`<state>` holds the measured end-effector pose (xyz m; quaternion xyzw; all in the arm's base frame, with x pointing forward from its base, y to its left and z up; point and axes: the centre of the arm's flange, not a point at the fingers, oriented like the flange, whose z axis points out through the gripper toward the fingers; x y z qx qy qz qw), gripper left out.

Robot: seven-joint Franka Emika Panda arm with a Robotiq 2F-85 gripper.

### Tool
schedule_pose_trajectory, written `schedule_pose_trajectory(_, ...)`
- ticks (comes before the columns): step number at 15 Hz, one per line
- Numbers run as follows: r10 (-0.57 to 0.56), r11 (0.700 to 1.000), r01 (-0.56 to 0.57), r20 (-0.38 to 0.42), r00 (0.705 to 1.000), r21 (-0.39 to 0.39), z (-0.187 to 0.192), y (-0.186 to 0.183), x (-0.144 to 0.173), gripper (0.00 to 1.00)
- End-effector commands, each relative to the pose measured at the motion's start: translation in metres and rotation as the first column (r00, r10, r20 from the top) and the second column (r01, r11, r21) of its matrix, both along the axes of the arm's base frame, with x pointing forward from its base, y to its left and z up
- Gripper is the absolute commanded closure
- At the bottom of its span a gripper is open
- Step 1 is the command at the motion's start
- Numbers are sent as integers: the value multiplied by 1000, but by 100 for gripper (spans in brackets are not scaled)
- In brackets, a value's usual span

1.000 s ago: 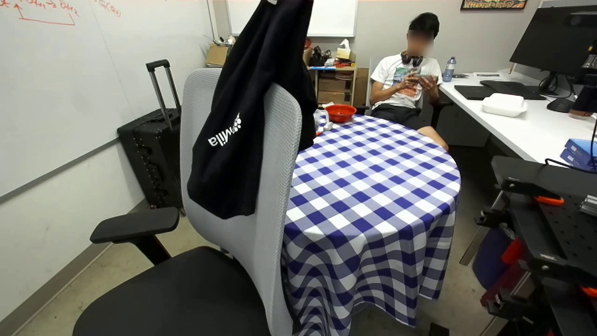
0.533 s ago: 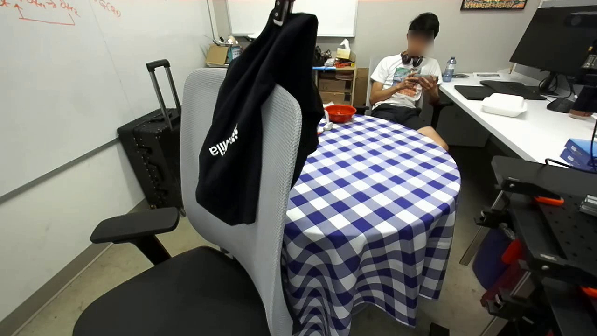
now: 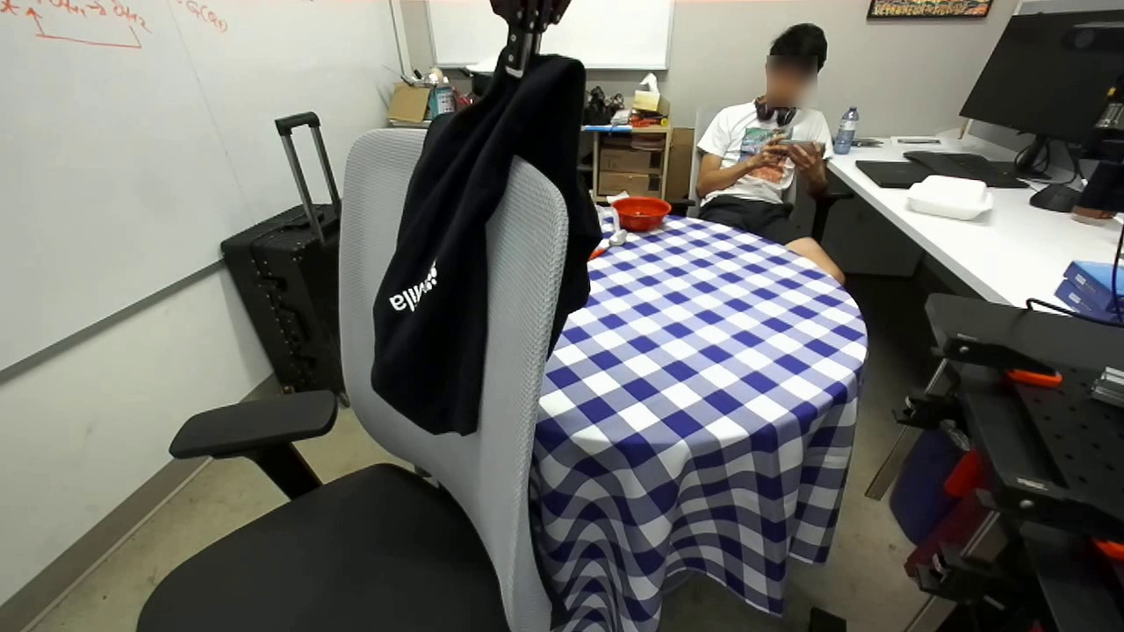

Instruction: Pick up the cloth from the chair and put it on the table

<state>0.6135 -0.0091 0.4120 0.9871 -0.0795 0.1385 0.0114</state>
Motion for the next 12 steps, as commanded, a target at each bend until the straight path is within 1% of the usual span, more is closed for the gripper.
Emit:
schedule_pose_trajectory(1,-18,998,19,16,1000,-58,-37,24,35,98)
schedule_pose_trajectory(3,-53,993,57,40,998,-107,-67,18,68,98)
schedule_pose_trajectory(5,-100,982,107,51,994,-156,-96,-3,95,98)
schedule_pose_trajectory(7,-153,964,162,62,986,-210,-114,-35,115,98)
schedule_pose_trajectory(9,-208,945,217,63,976,-247,-137,-69,135,98)
schedule_pose_trajectory(12,-265,915,272,66,962,-297,-164,-106,150,98)
